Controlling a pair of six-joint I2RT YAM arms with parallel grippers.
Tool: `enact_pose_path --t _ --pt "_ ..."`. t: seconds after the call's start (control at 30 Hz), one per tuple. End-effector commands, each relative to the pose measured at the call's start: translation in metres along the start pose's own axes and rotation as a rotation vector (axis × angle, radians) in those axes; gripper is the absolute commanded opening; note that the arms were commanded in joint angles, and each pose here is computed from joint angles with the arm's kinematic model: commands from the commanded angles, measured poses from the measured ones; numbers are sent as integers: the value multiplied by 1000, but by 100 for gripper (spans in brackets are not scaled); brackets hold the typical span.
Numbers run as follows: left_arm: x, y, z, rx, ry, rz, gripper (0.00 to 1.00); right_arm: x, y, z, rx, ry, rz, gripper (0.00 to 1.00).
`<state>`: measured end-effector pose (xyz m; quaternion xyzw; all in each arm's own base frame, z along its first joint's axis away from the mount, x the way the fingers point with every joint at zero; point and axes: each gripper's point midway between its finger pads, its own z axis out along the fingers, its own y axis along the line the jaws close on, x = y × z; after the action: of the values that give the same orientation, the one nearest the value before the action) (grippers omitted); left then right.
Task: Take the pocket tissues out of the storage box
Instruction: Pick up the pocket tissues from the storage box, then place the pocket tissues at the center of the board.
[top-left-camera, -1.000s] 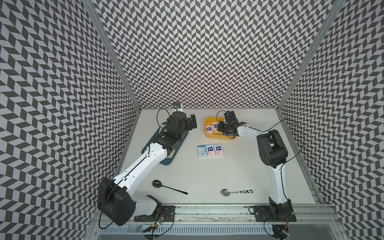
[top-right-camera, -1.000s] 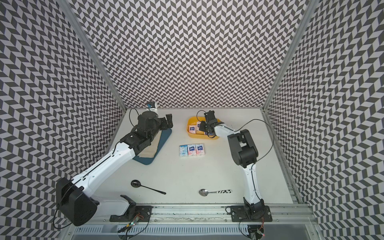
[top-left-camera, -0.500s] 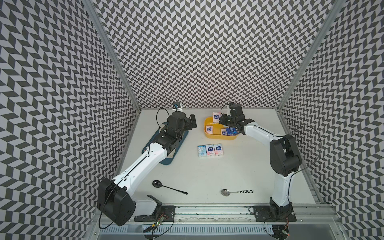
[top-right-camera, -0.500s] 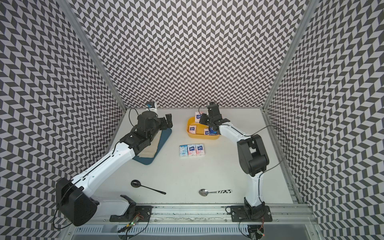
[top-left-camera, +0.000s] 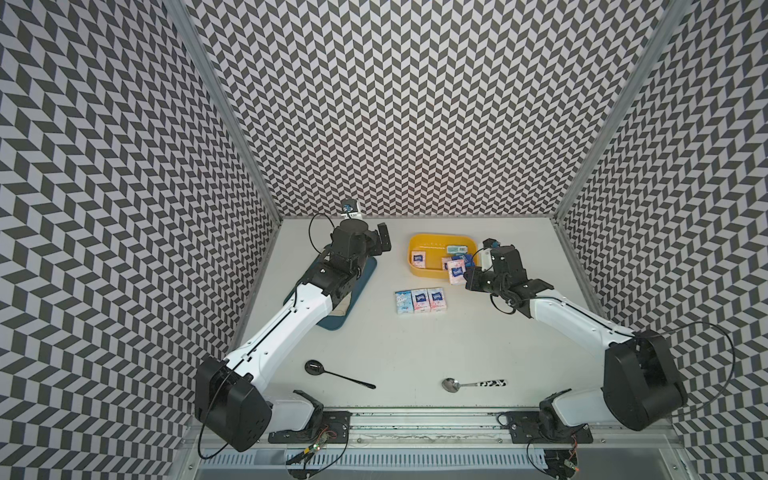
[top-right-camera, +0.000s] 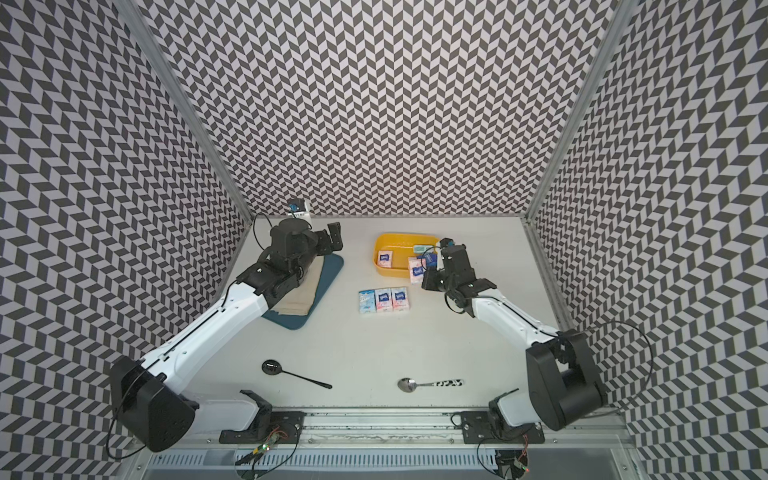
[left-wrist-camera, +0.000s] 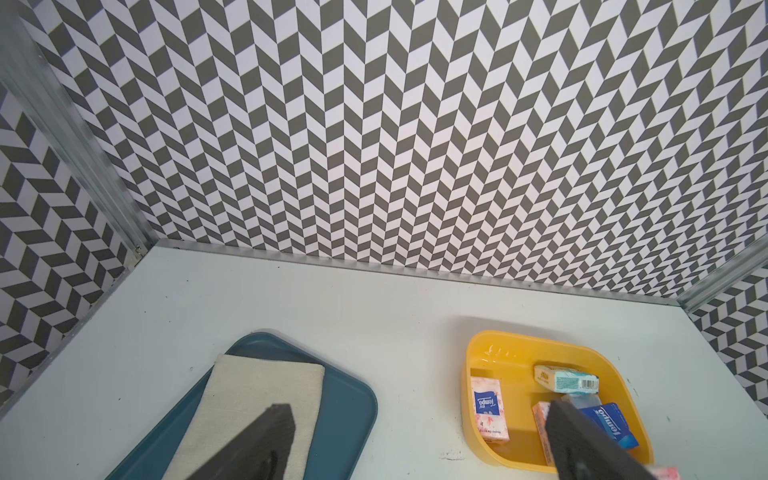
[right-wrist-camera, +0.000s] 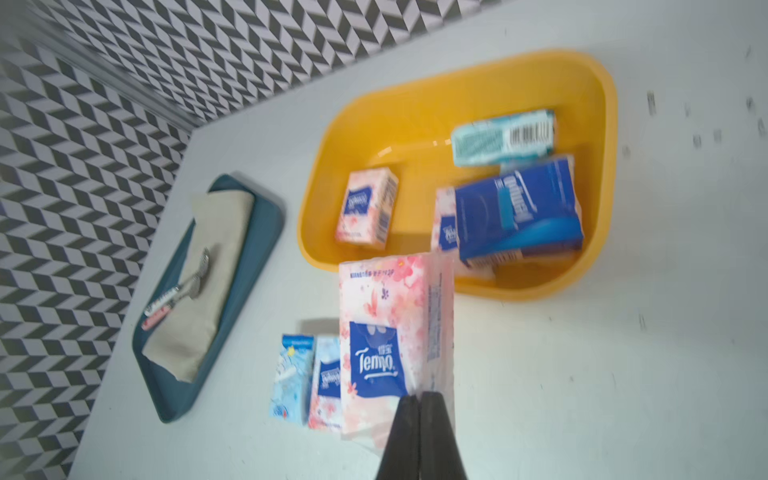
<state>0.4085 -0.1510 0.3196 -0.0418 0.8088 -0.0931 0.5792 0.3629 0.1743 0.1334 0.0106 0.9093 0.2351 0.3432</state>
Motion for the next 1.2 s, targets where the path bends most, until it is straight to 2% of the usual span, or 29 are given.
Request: enact_pose_path --t 0.0,0.2,0.47,0.8,1.17 --pt "-13 -4 2 17 -30 -29 99 18 -6 -1 -18 19 -1 0" --pt "-16 -7 1 33 -33 -37 99 52 -21 20 -17 95 15 0" --pt "-17 -5 -1 23 -33 -25 99 55 -34 43 35 123 -3 0" --pt "-17 -5 0 18 -31 -20 99 48 -34 55 43 120 8 0" --pt "-15 -6 -1 26 -29 -25 99 61 -23 54 -37 130 80 1"
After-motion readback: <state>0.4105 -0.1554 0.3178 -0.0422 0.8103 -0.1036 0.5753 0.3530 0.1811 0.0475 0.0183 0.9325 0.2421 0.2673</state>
